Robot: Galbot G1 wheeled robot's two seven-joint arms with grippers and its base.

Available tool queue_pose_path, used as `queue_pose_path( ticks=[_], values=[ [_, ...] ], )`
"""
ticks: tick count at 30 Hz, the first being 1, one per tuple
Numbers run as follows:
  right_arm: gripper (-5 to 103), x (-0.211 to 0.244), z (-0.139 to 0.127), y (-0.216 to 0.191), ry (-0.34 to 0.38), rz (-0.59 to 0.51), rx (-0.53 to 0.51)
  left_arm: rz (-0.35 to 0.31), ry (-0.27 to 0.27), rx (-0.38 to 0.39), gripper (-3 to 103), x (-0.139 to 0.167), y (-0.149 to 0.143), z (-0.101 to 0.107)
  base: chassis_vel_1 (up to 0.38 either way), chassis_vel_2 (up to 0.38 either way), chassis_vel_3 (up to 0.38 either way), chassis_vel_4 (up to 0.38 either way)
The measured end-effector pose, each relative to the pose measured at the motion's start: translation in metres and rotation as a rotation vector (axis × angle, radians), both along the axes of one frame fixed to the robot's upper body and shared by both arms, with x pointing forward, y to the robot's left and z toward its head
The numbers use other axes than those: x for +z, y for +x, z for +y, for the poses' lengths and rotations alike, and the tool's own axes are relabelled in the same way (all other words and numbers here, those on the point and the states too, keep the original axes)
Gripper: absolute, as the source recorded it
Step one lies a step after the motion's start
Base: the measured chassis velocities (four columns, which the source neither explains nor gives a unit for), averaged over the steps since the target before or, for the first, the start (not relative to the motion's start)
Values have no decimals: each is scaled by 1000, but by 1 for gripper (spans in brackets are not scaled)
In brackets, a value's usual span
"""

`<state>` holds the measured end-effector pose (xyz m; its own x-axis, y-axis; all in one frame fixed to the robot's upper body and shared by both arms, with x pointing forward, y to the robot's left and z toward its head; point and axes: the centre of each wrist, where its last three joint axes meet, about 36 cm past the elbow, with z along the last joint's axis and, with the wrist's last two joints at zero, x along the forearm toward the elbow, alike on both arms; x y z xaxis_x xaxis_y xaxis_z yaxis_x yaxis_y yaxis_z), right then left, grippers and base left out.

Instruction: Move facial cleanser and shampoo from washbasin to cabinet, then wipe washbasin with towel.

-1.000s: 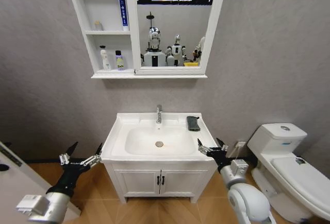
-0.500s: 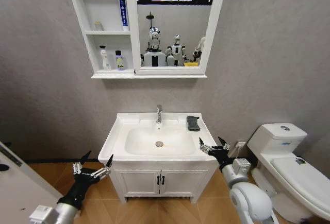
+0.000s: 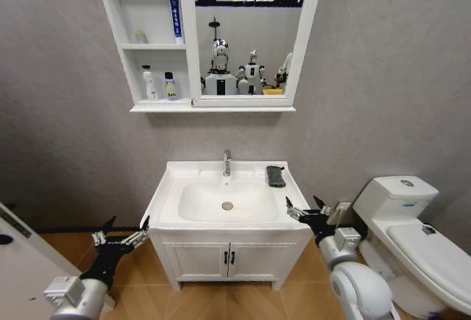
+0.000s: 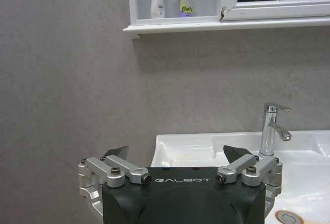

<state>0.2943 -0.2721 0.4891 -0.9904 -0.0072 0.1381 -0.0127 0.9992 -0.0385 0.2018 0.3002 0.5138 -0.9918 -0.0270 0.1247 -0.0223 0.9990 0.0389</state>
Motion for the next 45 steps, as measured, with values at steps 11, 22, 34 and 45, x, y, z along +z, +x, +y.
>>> queue_pose_path(
  ticks=[11, 22, 34, 45],
  values=[
    [100, 5, 2, -4, -40, -19, -8, 0, 0, -1, 100, 0, 0, 0, 0, 0, 0, 0],
    [100, 4, 2, -8, -57, 7, 14, -2, 0, -2, 100, 0, 0, 0, 0, 0, 0, 0],
    [100, 3, 2, -6, -56, 17, 23, -3, 0, -2, 100, 0, 0, 0, -81, 78, 88, -78],
    [100, -2, 1, -4, -53, 28, 17, -3, 0, -2, 100, 0, 0, 0, -49, 62, 57, -61]
  ],
)
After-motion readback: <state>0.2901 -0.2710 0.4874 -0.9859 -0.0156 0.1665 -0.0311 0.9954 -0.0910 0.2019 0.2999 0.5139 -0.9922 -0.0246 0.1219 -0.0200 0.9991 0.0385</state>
